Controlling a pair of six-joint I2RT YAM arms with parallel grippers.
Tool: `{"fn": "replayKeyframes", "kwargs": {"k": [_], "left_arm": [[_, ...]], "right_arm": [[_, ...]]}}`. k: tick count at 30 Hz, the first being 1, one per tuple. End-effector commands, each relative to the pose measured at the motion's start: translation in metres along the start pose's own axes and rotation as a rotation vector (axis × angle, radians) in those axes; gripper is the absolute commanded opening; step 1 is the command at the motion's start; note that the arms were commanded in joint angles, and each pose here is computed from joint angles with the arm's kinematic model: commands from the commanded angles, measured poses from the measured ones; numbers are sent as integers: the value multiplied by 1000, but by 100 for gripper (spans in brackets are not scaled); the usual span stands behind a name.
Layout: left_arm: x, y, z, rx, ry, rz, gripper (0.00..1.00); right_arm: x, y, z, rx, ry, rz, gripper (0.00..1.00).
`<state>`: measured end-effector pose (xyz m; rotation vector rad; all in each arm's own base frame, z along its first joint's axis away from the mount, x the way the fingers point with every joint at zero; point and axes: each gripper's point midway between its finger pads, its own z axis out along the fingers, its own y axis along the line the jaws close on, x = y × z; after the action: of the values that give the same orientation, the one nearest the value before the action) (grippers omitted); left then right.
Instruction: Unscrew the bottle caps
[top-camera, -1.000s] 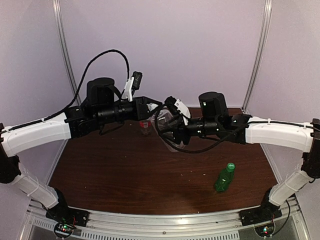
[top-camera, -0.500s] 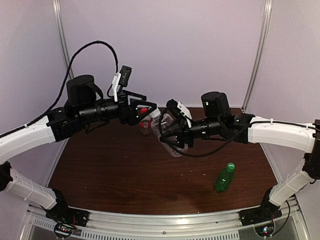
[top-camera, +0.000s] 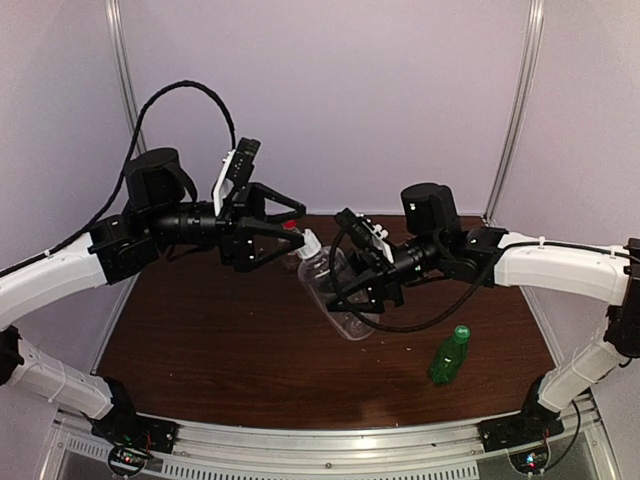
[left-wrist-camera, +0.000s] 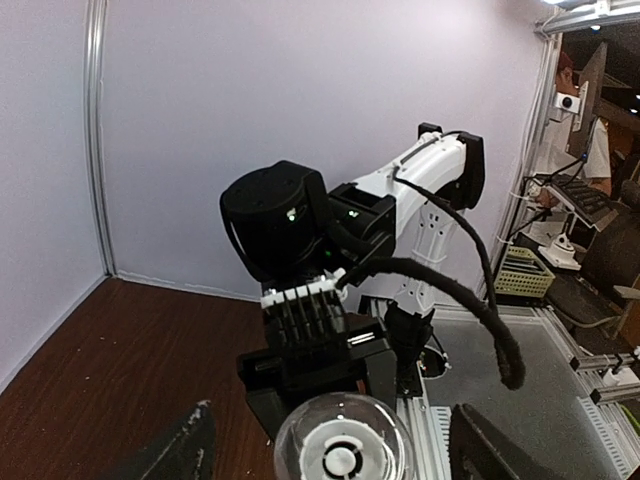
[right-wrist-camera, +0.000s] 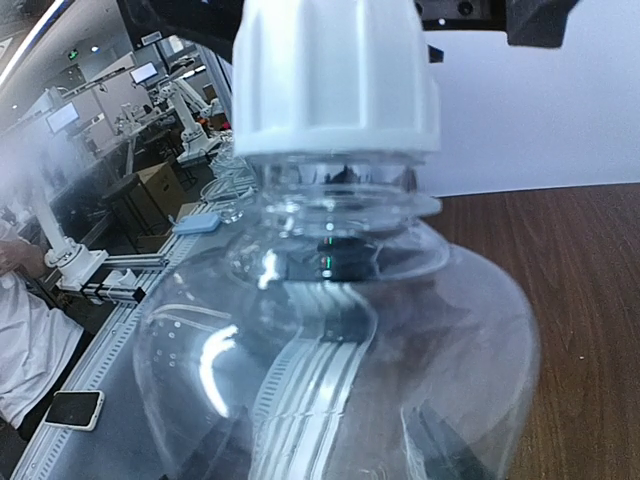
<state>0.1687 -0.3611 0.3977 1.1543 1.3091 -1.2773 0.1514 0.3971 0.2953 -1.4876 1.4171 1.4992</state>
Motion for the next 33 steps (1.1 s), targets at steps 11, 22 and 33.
{"fn": "replayKeyframes", "kwargs": {"k": [11,22,33], "left_arm": [[8,-8,20,178,-8,-42,43],[3,10,18,46,-40,-107,14],[26,99,-1,-518,-72,-447,14]], "right_arm": [[-20,-2,2,-33,-48,-12,50],[-19,-33,-3,179,-24,-24,44],[-13,-107,-36,695,-2,1,44]]}}
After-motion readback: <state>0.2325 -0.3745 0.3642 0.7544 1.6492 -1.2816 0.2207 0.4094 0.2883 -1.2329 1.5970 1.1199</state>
